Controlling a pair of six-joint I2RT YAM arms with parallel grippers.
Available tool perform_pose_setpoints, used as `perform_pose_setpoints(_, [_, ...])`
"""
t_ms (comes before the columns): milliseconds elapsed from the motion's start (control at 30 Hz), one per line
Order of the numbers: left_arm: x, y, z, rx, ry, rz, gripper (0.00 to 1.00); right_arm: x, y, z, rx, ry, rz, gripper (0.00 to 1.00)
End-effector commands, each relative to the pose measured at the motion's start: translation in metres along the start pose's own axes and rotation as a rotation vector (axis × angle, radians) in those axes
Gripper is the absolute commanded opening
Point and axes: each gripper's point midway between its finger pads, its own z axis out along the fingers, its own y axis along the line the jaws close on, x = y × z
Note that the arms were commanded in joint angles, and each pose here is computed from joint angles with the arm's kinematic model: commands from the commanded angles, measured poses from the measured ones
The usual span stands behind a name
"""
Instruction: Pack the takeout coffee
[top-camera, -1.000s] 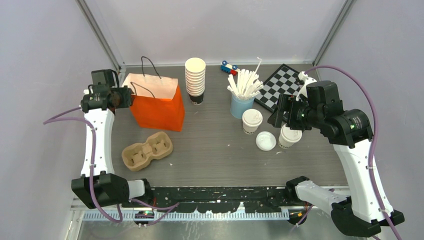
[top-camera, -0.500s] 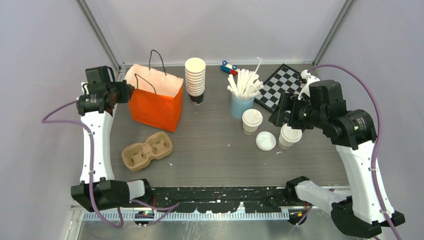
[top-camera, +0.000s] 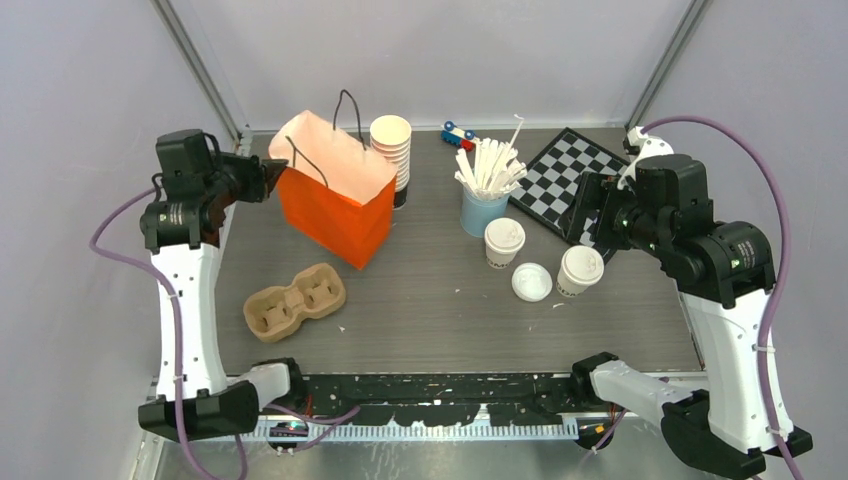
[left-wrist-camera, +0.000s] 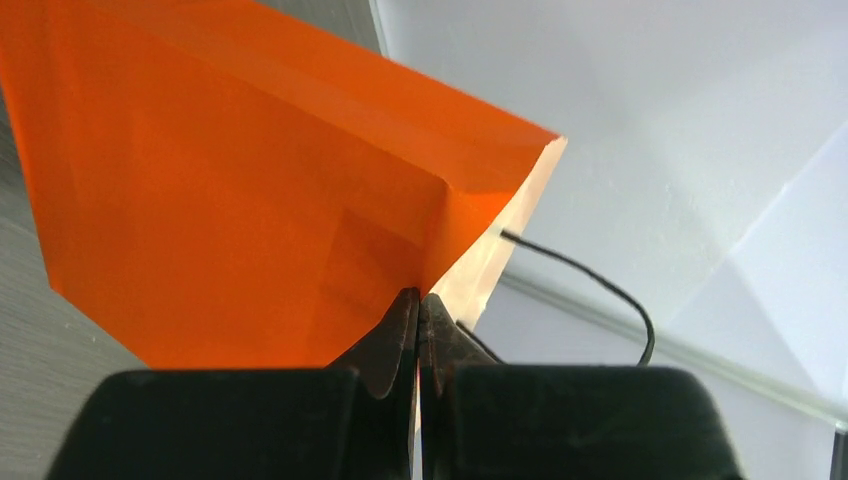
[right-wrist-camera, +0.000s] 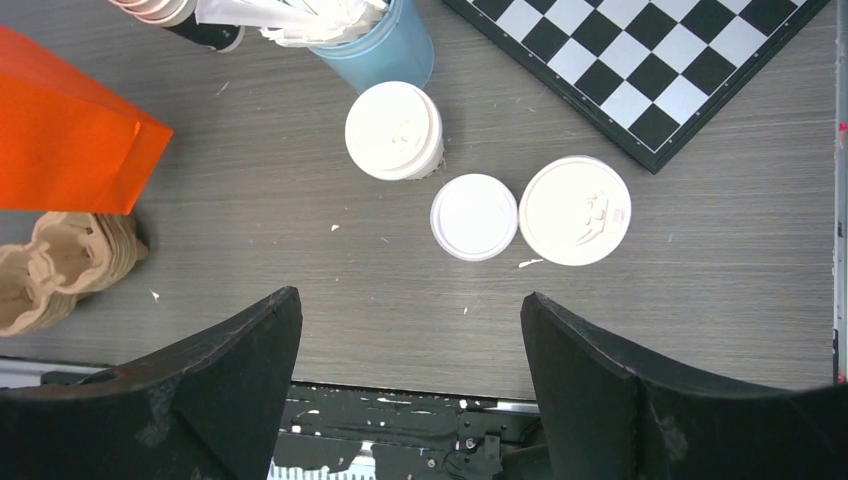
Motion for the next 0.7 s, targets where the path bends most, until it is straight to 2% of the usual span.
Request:
perform_pose_setpoints(0, [0.046,-0.029,-0.029,0.132,0.157,0.089,0.0,-0.016,0.0,-0.004,0.005,-0.067,0.003,0.85])
perform_pose_setpoints(267, [0.135,-0.017,-0.029,0.117,0.414,0.239,0.0,-0.019,0.001,0.002,0.013,-0.067,-0.001,0.85])
perform_pose_setpoints(433, [0.163,0.007,-0.023,0.072,0.499,0.357,0.0,-0.016,0.001,0.006,0.014,-0.056,0.004,0.85])
perform_pose_setpoints(567, [0.182,0.026,-0.013,0.075,0.615,0.366,0.0,-0.011,-0.001,0.009,0.024,-0.036,-0.002,0.85])
perform_pose_setpoints(667, [0.19,0.034,-0.012,0.058,0.659,0.384,0.0,-0.008,-0.005,0.011,0.05,-0.017,-0.007,0.85])
